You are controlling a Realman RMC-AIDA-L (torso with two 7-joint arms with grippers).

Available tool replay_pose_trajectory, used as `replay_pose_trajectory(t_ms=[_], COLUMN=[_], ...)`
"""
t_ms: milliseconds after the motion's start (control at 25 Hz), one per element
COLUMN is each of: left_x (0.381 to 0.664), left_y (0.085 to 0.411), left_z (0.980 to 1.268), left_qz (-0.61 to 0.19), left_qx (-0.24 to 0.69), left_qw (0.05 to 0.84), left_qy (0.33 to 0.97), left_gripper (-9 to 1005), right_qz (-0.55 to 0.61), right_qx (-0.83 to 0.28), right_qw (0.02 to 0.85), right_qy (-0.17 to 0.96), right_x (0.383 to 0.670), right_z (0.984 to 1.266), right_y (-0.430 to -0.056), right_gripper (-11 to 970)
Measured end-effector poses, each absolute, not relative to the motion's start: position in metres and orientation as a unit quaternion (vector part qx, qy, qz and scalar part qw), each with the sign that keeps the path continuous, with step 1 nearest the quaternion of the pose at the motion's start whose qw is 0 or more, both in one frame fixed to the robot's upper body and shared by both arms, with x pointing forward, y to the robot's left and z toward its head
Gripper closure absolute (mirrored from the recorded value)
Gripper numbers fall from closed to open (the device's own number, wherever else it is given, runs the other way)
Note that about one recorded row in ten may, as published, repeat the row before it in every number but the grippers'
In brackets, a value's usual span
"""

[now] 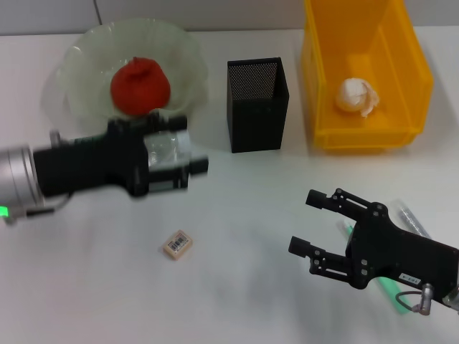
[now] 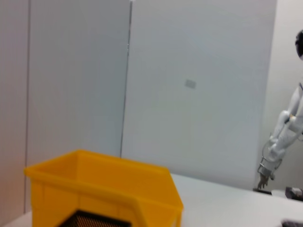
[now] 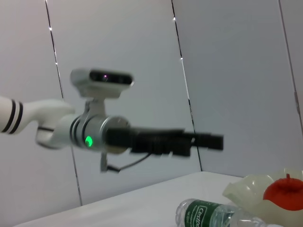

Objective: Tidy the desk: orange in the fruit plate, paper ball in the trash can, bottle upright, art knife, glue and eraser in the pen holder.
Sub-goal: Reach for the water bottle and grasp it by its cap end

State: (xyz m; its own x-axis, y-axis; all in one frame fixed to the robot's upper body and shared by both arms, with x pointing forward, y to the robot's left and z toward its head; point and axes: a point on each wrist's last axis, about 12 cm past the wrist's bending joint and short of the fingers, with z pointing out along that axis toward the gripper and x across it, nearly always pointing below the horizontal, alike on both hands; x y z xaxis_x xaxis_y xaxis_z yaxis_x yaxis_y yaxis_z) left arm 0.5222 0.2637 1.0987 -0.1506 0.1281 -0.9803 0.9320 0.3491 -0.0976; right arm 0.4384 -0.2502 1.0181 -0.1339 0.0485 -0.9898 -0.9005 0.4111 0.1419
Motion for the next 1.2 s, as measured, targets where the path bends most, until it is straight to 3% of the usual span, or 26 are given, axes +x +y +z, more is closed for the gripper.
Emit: replay_pose_trajectory(t_ms=[200, 480, 840, 1200], left_x=[0.548, 0.584, 0.601, 0.611], left_y=[0.254, 0.222, 0.177, 0.169], left_z=[1.136, 1.179, 1.174, 1.159], left_qz=[-0.371, -0.297, -0.144, -0.057], left_qx=[0.437, 0.499, 0.571, 0.584], left_qw=[0.498, 0.391, 0.287, 0.245], left_qy=[0.650, 0.714, 0.755, 0.772], left_gripper=[238, 239, 240, 241], right_qz=[0.424, 0.429, 0.432, 0.432], right_qx=[-0.344, -0.338, -0.331, -0.331], right_qw=[0.562, 0.560, 0.562, 0.563], right_qy=[0.621, 0.623, 0.622, 0.622], right_x=[0.441, 0.439, 0.440, 0.440], right_z=[1.019, 1.019, 1.019, 1.019], right_y=[-0.248, -0.249, -0.247, -0.247], right_gripper=[175, 176, 175, 176])
